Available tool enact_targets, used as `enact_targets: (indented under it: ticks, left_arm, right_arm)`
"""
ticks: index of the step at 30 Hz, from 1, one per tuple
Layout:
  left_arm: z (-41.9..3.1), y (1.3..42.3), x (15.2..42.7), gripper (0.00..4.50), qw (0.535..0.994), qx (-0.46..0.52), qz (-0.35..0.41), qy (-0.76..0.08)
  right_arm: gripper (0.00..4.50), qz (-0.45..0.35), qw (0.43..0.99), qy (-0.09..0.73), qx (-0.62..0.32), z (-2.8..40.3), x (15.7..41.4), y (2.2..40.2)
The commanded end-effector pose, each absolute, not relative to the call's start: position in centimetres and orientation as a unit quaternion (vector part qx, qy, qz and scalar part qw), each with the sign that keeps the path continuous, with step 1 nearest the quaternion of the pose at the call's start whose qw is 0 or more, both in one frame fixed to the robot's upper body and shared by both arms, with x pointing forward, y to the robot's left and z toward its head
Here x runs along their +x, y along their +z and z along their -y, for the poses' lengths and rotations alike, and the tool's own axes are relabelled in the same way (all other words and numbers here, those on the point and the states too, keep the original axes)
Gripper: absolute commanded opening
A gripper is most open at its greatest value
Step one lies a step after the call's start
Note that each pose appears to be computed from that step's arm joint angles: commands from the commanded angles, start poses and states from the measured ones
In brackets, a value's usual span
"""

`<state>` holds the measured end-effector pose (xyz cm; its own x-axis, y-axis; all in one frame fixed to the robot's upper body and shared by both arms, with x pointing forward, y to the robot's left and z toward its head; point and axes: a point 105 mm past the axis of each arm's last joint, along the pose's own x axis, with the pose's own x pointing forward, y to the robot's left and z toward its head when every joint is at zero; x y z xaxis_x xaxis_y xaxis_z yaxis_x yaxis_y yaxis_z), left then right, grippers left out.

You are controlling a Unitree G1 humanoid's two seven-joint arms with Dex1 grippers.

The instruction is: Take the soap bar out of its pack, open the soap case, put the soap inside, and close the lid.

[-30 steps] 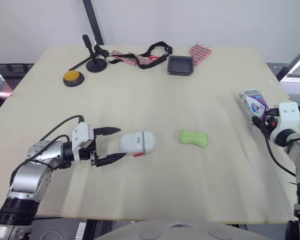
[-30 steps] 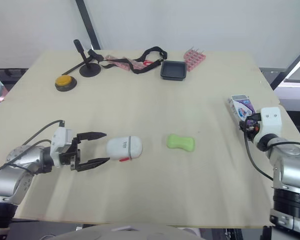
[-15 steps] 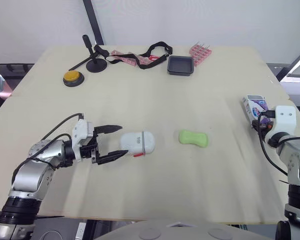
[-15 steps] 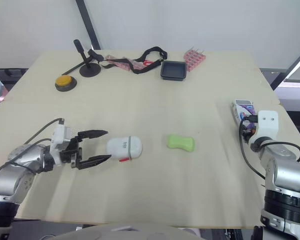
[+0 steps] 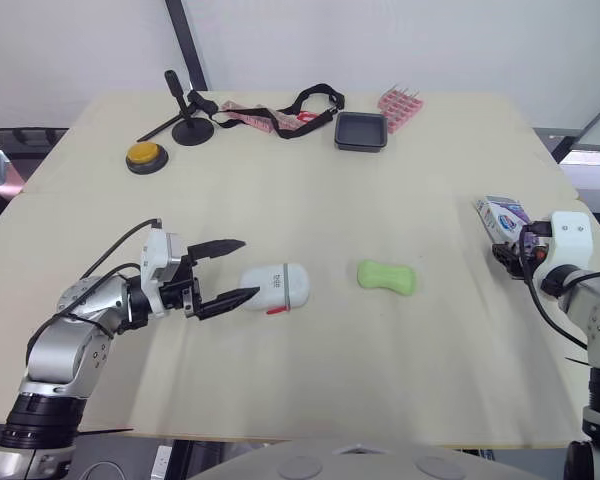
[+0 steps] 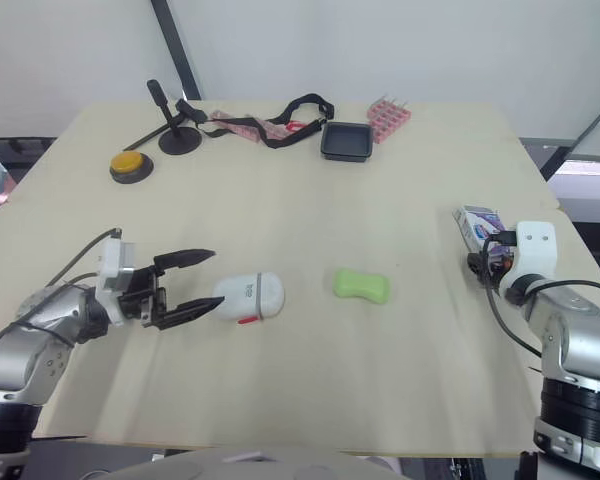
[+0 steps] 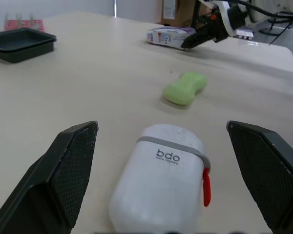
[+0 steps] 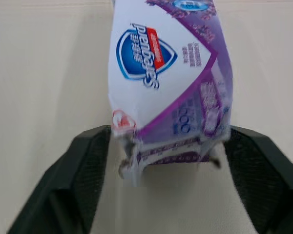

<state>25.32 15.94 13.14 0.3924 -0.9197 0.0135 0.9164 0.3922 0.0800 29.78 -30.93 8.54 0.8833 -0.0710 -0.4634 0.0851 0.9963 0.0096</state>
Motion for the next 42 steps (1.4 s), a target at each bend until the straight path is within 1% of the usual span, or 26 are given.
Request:
enact_targets:
  ticks: [1, 3, 6, 8, 10, 12, 15, 16, 17, 18, 21, 23, 24, 25, 28, 32, 37, 42]
  left_arm:
    - [-15.8, 15.0, 25.2, 4.50, 0.828, 0.042, 0.057, -0.557]
    - [-15.7, 14.9, 25.0, 4.50, 0.825, 0.045, 0.054, -0.561]
    - [-15.8, 14.5, 24.9, 4.50, 0.822, 0.054, 0.042, -0.565]
    - [-16.1, 14.1, 24.9, 4.50, 0.820, 0.068, 0.034, -0.568]
    - [-16.2, 13.7, 25.0, 4.50, 0.818, 0.080, 0.027, -0.569]
    - [-16.1, 13.3, 24.9, 4.50, 0.808, 0.101, 0.021, -0.581]
    - [-16.1, 12.5, 24.7, 4.50, 0.792, 0.127, 0.010, -0.597]
    - [-16.1, 12.1, 24.8, 4.50, 0.786, 0.140, 0.004, -0.602]
    - [-16.1, 11.8, 24.9, 4.50, 0.782, 0.150, -0.001, -0.605]
    - [-16.0, 11.5, 25.2, 4.50, 0.779, 0.161, -0.006, -0.606]
    - [-15.9, 11.0, 26.0, 4.50, 0.775, 0.179, -0.015, -0.606]
    - [-15.6, 10.4, 26.5, 4.50, 0.765, 0.202, -0.026, -0.610]
    - [-15.4, 10.0, 26.8, 4.50, 0.762, 0.212, -0.031, -0.611]
    - [-15.3, 9.8, 26.9, 4.50, 0.759, 0.219, -0.034, -0.612]
    - [-15.0, 9.7, 27.1, 4.50, 0.757, 0.218, -0.033, -0.614]
    - [-15.0, 9.6, 27.4, 4.50, 0.756, 0.225, -0.034, -0.614]
    - [-15.2, 9.1, 27.6, 4.50, 0.752, 0.235, -0.038, -0.615]
    - [-14.7, 8.5, 27.1, 4.50, 0.744, 0.233, -0.043, -0.625]
  right_arm:
    - [4.47, -0.219, 0.975, -0.040, 0.004, 31.6, 29.6, 10.1]
    - [4.47, -0.218, 0.975, -0.036, -0.006, 31.8, 29.5, 10.4]
    - [4.47, -0.215, 0.975, -0.028, -0.050, 32.6, 29.0, 11.3]
    - [4.47, -0.188, 0.979, -0.009, -0.081, 33.0, 29.0, 12.8]
    - [4.47, -0.128, 0.985, 0.042, -0.109, 32.6, 29.4, 15.2]
    - [4.47, -0.058, 0.983, 0.112, -0.136, 31.3, 29.5, 17.7]
    - [4.47, 0.002, 0.962, 0.228, -0.147, 28.2, 28.6, 18.9]
    - [4.47, 0.018, 0.947, 0.286, -0.145, 26.1, 27.9, 18.9]
    - [4.47, 0.029, 0.935, 0.324, -0.143, 24.8, 27.3, 18.8]
    - [4.47, 0.025, 0.917, 0.370, -0.143, 23.3, 26.6, 18.2]
    - [4.47, 0.003, 0.873, 0.469, -0.136, 20.1, 24.2, 15.9]
    - [4.47, -0.028, 0.827, 0.546, -0.133, 18.3, 21.8, 13.4]
    - [4.47, -0.039, 0.809, 0.571, -0.134, 17.9, 20.9, 12.4]
    - [4.47, -0.046, 0.799, 0.585, -0.133, 17.6, 20.4, 11.7]
    - [4.47, -0.052, 0.799, 0.585, -0.127, 17.5, 20.3, 11.0]
    - [4.47, -0.044, 0.809, 0.573, -0.122, 17.3, 20.9, 10.9]
    - [4.47, -0.041, 0.807, 0.577, -0.122, 16.5, 21.0, 11.0]
    - [4.47, -0.042, 0.807, 0.577, -0.118, 16.4, 21.2, 11.1]
